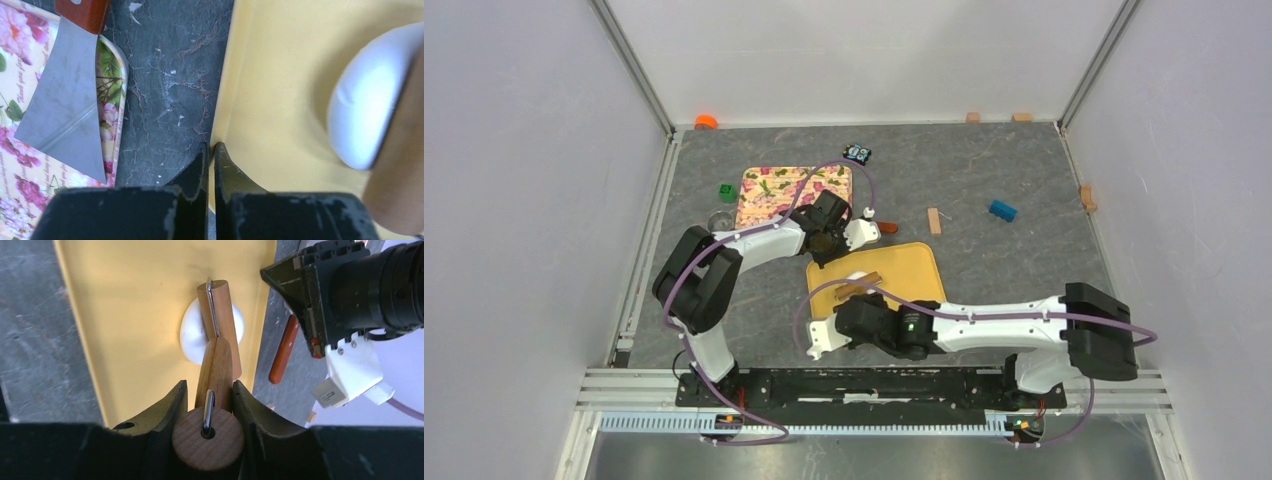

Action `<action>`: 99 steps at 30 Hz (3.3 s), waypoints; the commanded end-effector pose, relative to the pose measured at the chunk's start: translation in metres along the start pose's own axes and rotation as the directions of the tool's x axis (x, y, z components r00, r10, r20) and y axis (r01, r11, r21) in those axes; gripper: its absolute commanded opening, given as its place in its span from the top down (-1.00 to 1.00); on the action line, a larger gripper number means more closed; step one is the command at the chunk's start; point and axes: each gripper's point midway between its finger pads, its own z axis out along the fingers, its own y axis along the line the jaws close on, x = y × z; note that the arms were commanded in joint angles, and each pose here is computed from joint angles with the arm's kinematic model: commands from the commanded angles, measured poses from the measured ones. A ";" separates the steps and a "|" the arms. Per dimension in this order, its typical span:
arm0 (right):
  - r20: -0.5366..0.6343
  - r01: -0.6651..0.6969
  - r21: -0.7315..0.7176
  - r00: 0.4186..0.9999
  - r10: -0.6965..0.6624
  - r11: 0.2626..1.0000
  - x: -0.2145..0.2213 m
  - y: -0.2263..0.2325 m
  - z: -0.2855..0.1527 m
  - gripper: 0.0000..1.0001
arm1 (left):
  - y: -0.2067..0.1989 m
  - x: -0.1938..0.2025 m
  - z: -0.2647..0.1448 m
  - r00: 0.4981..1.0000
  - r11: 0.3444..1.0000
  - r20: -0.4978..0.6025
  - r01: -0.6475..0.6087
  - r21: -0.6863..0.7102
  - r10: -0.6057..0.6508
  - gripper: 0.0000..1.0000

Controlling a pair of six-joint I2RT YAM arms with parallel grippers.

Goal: Roll out the dumpling wrappers from the dough
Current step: Flatten out the dough on the work surface.

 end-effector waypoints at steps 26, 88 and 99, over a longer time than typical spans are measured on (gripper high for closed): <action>-0.136 -0.029 -0.234 0.991 -0.003 0.972 0.050 0.079 -0.023 1.00 | -0.028 0.053 0.034 0.986 0.996 -0.167 -0.005 0.088 0.020 0.96; -0.156 -0.051 -0.330 0.988 -0.001 0.943 0.047 0.107 -0.045 1.00 | -0.029 0.053 0.034 0.985 0.996 -0.172 -0.013 0.086 0.028 0.96; -0.158 -0.043 -0.307 0.987 -0.006 0.951 0.038 0.077 -0.033 1.00 | -0.029 0.054 0.034 0.984 0.996 -0.174 -0.014 0.086 0.028 0.96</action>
